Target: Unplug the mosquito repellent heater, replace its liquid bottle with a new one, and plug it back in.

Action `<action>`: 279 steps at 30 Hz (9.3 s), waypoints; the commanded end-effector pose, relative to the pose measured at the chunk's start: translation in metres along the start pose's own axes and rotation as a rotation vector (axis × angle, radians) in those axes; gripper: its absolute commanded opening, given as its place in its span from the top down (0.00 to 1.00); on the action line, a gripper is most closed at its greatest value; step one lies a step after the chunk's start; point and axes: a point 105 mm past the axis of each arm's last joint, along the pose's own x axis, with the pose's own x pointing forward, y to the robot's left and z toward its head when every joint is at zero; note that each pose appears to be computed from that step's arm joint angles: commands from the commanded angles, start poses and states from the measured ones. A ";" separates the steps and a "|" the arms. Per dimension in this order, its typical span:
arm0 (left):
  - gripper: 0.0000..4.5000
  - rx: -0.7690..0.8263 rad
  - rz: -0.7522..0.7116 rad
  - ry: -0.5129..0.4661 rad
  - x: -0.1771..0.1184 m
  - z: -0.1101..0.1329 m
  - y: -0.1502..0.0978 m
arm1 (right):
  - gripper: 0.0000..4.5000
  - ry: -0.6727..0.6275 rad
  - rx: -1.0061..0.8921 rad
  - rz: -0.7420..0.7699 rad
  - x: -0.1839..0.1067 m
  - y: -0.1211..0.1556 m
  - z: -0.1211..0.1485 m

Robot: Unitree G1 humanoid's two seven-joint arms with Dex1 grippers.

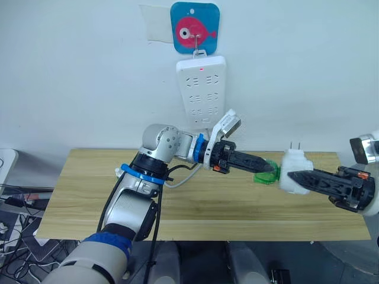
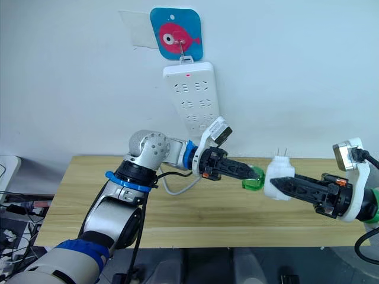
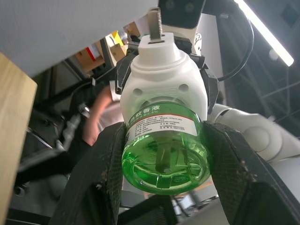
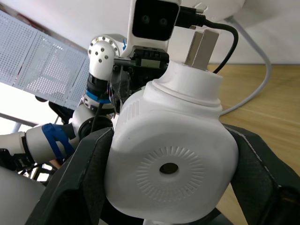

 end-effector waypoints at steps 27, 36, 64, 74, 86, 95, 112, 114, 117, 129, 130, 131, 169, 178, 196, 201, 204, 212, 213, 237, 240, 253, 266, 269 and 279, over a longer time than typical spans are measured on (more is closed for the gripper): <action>0.00 1.407 0.015 -0.043 -0.019 0.007 -0.022 | 0.30 -0.115 0.083 -0.040 -0.014 -0.009 0.010; 0.00 1.804 0.072 -0.054 -0.009 0.009 -0.001 | 0.30 -0.117 0.052 0.006 -0.008 -0.002 0.013; 0.50 1.420 -0.013 -0.073 -0.002 0.015 0.000 | 0.30 -0.093 -0.001 -0.009 0.003 0.001 0.018; 0.50 0.437 0.017 0.049 0.000 0.010 -0.004 | 0.30 -0.017 -0.041 -0.033 0.006 0.004 0.016; 0.43 0.018 -0.014 0.039 -0.005 -0.002 -0.007 | 0.30 -0.024 -0.019 0.016 0.006 0.010 0.010; 0.01 0.047 0.016 0.005 -0.005 0.006 -0.003 | 0.30 -0.033 -0.012 0.024 0.006 0.010 0.008; 0.01 0.676 0.079 -0.056 -0.025 0.024 -0.019 | 0.30 -0.124 0.043 -0.030 -0.015 -0.005 0.019; 0.01 0.934 0.118 -0.078 -0.022 0.026 -0.018 | 0.30 -0.122 0.047 -0.031 -0.015 -0.006 0.019; 0.01 1.273 0.131 -0.050 -0.019 0.014 -0.012 | 0.30 -0.132 0.052 -0.033 -0.015 -0.007 0.020; 0.01 2.205 0.106 -0.113 -0.014 0.009 -0.021 | 0.30 -0.153 0.031 0.033 -0.010 0.000 0.024; 0.01 2.275 0.105 -0.103 -0.013 0.009 -0.020 | 0.30 -0.156 0.028 0.049 -0.009 0.001 0.025; 0.01 2.321 0.097 -0.098 -0.012 0.007 -0.019 | 0.30 -0.158 0.025 0.060 -0.008 0.002 0.026; 0.50 1.969 0.112 -0.192 0.000 0.023 -0.011 | 0.30 -0.095 -0.007 0.059 0.000 0.008 0.024; 0.50 1.066 0.050 -0.128 0.006 0.030 -0.012 | 0.30 -0.020 -0.038 0.014 -0.004 0.011 0.023; 0.50 -0.161 -0.005 -0.016 -0.014 0.009 -0.009 | 0.30 -0.011 -0.046 -0.007 -0.021 0.016 0.025; 0.50 -0.118 0.014 -0.061 -0.016 0.015 -0.008 | 0.30 -0.039 -0.035 -0.028 -0.028 0.013 0.029; 0.50 -0.079 0.024 -0.093 -0.024 0.018 -0.008 | 0.30 -0.042 -0.017 -0.063 -0.036 0.010 0.027; 0.50 0.073 0.003 -0.131 -0.043 0.010 -0.014 | 0.30 -0.010 -0.004 -0.287 -0.052 -0.022 0.012; 0.50 0.089 0.002 -0.131 -0.043 0.009 -0.014 | 0.30 0.005 -0.010 -0.353 -0.052 -0.033 0.009; 0.50 0.285 0.083 -0.072 -0.049 -0.017 0.000 | 0.30 0.467 -0.158 -0.981 -0.066 -0.179 -0.062; 0.50 0.287 0.082 -0.072 -0.048 -0.019 0.000 | 0.30 0.478 -0.173 -0.938 -0.057 -0.185 -0.063; 0.50 0.289 0.092 -0.038 -0.051 -0.028 -0.005 | 0.30 0.537 -0.214 -0.913 -0.055 -0.222 -0.060; 0.50 0.290 0.090 -0.023 -0.050 -0.033 -0.008 | 0.07 0.528 -0.164 -0.888 -0.057 -0.231 -0.055; 0.50 0.291 0.089 -0.021 -0.050 -0.034 -0.009 | 0.01 0.522 -0.162 -0.885 -0.057 -0.229 -0.054; 0.50 0.292 0.084 -0.036 -0.050 -0.033 -0.009 | 0.01 0.406 -0.160 -0.891 -0.077 -0.175 -0.029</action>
